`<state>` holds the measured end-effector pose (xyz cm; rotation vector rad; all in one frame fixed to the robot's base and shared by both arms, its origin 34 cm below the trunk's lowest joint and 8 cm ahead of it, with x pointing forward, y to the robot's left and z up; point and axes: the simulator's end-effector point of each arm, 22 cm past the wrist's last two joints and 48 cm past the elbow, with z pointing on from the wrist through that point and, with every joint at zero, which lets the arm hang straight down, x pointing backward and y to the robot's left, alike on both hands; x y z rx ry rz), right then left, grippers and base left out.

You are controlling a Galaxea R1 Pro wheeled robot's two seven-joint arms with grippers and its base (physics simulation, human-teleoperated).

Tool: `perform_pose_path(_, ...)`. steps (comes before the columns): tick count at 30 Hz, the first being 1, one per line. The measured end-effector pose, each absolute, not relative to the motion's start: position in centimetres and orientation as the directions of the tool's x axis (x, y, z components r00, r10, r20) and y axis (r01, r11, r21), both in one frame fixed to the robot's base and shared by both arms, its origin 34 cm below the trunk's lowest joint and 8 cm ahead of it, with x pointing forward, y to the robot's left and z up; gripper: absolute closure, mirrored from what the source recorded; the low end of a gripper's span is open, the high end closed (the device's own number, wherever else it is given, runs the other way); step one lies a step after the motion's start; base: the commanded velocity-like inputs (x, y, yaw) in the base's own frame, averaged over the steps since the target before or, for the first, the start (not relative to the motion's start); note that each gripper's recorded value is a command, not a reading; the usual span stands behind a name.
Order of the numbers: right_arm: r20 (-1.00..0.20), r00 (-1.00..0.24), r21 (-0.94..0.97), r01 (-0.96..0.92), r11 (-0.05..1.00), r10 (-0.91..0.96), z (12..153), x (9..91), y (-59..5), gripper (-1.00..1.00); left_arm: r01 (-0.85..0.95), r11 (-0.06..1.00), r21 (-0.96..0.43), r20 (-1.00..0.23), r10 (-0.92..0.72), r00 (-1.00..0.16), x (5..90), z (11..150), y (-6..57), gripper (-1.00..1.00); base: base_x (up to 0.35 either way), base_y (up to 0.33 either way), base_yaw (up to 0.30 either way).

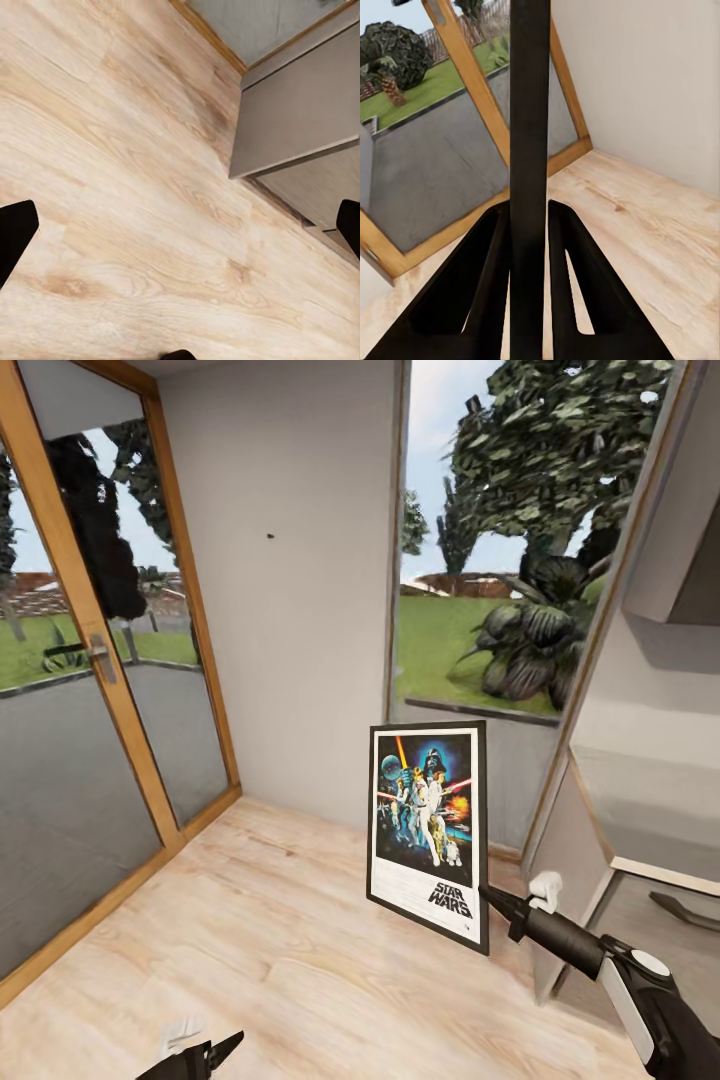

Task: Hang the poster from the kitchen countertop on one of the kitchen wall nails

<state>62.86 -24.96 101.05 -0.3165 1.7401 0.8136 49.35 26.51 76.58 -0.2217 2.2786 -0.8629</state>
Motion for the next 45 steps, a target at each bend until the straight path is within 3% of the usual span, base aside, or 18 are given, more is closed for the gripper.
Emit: perform_pose_path(45,-0.925,-0.33,0.359,-0.587,0.725,0.19,101.07,62.86,-25.02,1.0,0.076,0.766,-0.638,-0.54,-0.375,-0.754,49.35,76.56,26.52,-1.0,0.31,0.154,0.0)
